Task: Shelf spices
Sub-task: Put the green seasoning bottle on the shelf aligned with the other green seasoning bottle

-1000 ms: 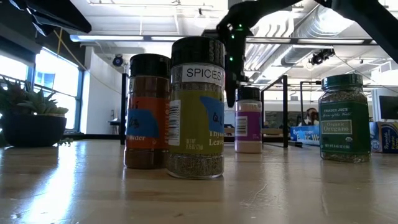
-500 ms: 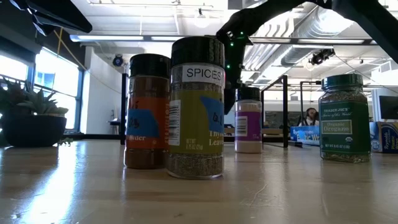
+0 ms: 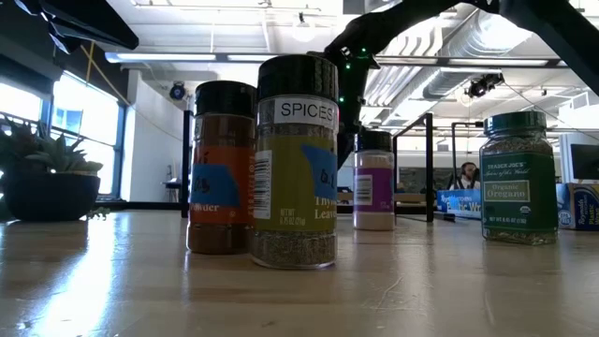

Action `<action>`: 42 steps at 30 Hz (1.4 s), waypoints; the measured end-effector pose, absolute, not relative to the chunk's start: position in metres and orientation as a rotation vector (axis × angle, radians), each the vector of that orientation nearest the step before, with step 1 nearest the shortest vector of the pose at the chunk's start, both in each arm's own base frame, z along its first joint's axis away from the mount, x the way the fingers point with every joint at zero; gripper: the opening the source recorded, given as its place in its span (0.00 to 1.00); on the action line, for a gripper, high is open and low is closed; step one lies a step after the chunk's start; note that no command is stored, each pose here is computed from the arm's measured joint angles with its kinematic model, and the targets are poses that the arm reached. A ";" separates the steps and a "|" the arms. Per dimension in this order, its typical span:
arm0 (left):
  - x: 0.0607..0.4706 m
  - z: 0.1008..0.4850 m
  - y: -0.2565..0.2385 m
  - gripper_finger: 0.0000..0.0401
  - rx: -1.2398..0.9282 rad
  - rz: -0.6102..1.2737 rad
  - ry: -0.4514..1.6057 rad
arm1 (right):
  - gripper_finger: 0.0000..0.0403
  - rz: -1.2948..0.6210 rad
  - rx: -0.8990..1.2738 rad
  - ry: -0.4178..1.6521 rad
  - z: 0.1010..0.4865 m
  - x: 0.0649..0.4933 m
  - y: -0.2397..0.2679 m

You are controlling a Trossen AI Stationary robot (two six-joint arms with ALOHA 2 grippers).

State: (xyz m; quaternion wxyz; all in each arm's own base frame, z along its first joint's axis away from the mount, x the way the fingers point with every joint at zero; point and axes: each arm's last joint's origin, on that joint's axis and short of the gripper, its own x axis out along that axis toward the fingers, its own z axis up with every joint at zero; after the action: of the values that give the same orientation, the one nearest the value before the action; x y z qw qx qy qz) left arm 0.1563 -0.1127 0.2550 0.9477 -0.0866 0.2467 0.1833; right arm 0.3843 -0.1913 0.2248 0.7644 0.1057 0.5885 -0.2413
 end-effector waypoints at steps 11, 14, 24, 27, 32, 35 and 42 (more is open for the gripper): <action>0.156 0.255 -0.113 0.00 -0.175 0.375 0.501 | 0.00 -0.534 0.242 1.268 0.225 0.385 -0.191; 0.156 0.255 -0.113 0.00 -0.176 0.375 0.501 | 0.00 -0.536 0.244 1.262 0.225 0.386 -0.191; 0.156 0.255 -0.113 0.00 -0.176 0.375 0.500 | 0.00 -0.555 0.269 1.251 0.226 0.386 -0.191; 0.156 0.255 -0.113 0.00 -0.175 0.375 0.500 | 0.00 -0.555 0.270 1.248 0.228 0.385 -0.191; 0.156 0.255 -0.113 0.00 -0.176 0.375 0.500 | 0.00 -0.552 0.272 1.213 0.242 0.381 -0.188; 0.156 0.255 -0.113 0.00 -0.175 0.375 0.500 | 0.00 -0.558 0.274 1.184 0.257 0.375 -0.186; 0.156 0.255 -0.113 0.00 -0.176 0.375 0.500 | 0.00 -0.370 0.202 1.195 0.272 0.374 -0.164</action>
State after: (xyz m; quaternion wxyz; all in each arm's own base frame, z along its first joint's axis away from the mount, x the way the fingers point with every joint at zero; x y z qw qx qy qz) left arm 0.1563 -0.1126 0.2550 0.9477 -0.0865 0.2457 0.1843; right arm 0.3739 -0.1644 0.2719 0.8058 0.0944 0.5584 -0.1731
